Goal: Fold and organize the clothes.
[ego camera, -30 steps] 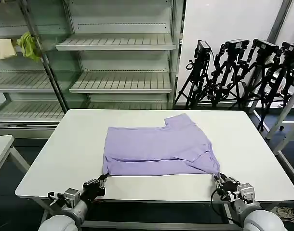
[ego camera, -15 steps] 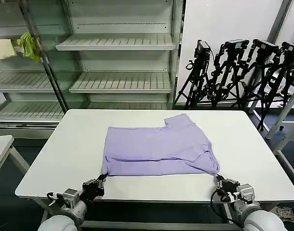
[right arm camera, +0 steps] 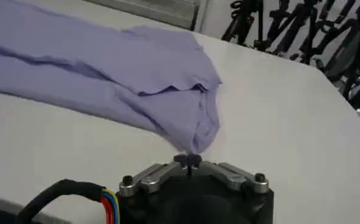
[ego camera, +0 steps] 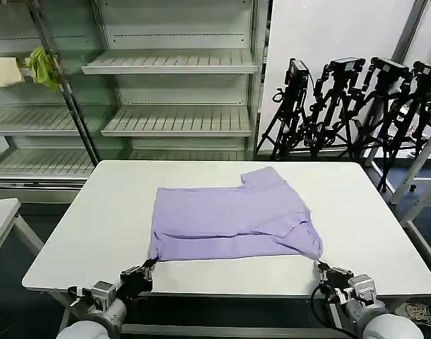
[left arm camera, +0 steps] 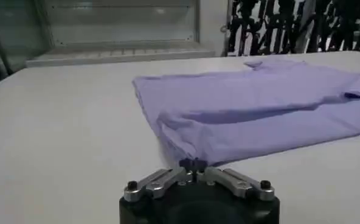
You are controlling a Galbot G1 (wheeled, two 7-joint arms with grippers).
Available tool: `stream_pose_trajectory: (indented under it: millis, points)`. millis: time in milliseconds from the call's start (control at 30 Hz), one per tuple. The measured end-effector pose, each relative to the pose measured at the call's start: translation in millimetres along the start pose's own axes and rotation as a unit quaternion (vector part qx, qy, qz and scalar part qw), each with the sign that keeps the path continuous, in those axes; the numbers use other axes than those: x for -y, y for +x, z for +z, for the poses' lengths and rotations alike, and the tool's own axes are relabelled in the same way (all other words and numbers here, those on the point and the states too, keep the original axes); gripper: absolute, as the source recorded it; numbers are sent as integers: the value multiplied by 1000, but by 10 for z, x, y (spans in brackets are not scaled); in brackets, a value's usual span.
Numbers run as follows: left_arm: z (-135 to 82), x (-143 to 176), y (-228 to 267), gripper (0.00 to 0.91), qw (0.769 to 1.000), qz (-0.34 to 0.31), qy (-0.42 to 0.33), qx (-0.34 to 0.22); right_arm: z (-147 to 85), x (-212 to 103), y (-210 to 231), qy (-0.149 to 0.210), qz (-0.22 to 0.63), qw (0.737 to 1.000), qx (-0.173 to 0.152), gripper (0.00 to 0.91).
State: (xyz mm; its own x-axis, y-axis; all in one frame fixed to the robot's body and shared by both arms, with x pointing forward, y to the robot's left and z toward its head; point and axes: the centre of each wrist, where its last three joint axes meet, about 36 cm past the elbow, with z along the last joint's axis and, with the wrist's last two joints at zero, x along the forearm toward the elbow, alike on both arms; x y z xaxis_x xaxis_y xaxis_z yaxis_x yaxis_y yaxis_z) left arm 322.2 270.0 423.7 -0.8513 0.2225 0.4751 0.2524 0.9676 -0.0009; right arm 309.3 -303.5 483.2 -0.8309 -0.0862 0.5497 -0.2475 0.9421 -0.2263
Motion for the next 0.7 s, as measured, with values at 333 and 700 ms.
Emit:
stream_pose_trajectory:
  millis: [333, 700]
  points:
    - [17, 15, -17, 10, 1000, -1, 3, 1, -8, -13, 15, 5, 5, 1000, 3, 907]
    - [24, 80, -69, 10, 1000, 3, 5, 2, 57, 32, -189, -8, 19, 1000, 16, 907]
